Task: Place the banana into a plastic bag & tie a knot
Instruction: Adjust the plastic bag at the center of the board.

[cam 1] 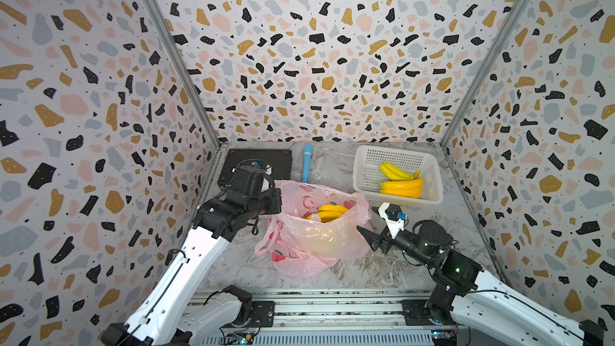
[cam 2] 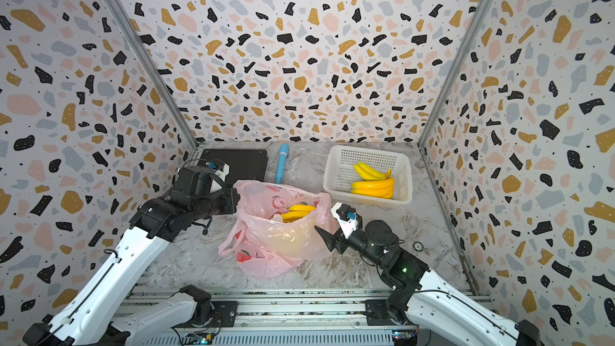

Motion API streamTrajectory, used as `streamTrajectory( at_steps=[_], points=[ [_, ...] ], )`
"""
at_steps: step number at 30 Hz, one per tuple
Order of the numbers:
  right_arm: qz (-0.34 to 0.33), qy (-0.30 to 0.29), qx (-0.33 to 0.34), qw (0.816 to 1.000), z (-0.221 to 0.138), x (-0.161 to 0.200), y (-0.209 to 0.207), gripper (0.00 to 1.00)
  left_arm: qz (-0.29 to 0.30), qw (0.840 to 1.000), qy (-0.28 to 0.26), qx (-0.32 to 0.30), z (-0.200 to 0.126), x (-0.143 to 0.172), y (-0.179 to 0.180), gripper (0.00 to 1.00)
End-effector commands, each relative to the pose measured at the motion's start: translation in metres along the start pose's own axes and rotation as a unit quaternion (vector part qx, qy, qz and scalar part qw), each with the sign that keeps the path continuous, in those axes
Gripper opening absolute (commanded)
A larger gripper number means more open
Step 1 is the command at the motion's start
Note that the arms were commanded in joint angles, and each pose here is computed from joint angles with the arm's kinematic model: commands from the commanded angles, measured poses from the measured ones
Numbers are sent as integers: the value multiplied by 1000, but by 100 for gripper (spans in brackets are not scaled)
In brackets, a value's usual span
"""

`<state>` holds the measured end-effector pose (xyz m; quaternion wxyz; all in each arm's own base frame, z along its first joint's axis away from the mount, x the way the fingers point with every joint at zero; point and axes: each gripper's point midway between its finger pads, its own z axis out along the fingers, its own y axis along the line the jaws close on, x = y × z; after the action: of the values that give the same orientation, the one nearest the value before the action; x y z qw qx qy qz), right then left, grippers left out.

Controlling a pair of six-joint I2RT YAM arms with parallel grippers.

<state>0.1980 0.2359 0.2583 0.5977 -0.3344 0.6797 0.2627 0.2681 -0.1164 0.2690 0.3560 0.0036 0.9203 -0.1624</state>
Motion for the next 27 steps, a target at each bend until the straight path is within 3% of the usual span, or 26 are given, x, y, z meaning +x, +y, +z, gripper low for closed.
streamTrajectory(
  at_steps=[1, 8, 13, 16, 22, 27],
  points=[
    [-34, -36, 32, 998, 9, -25, -11, 81, 6, 1000, -10, 13, 3, -6, -3, 0],
    [-57, -24, 41, 997, 26, -39, -15, 73, 7, 1000, -10, 21, 2, -8, -5, 0],
    [-59, -32, 37, 997, 26, -57, -14, 58, 5, 1000, -12, 26, 0, -11, -6, 0],
    [-57, -35, 43, 997, 26, -67, -17, 43, 6, 999, -14, 28, 0, -13, -7, 0],
    [-63, -30, 50, 996, 30, -75, -19, 46, 5, 999, -15, 33, 0, -14, -8, 0],
    [-76, -3, 80, 994, 35, -67, -30, 58, 5, 999, -13, 37, 0, -14, -9, 0]
  ],
)
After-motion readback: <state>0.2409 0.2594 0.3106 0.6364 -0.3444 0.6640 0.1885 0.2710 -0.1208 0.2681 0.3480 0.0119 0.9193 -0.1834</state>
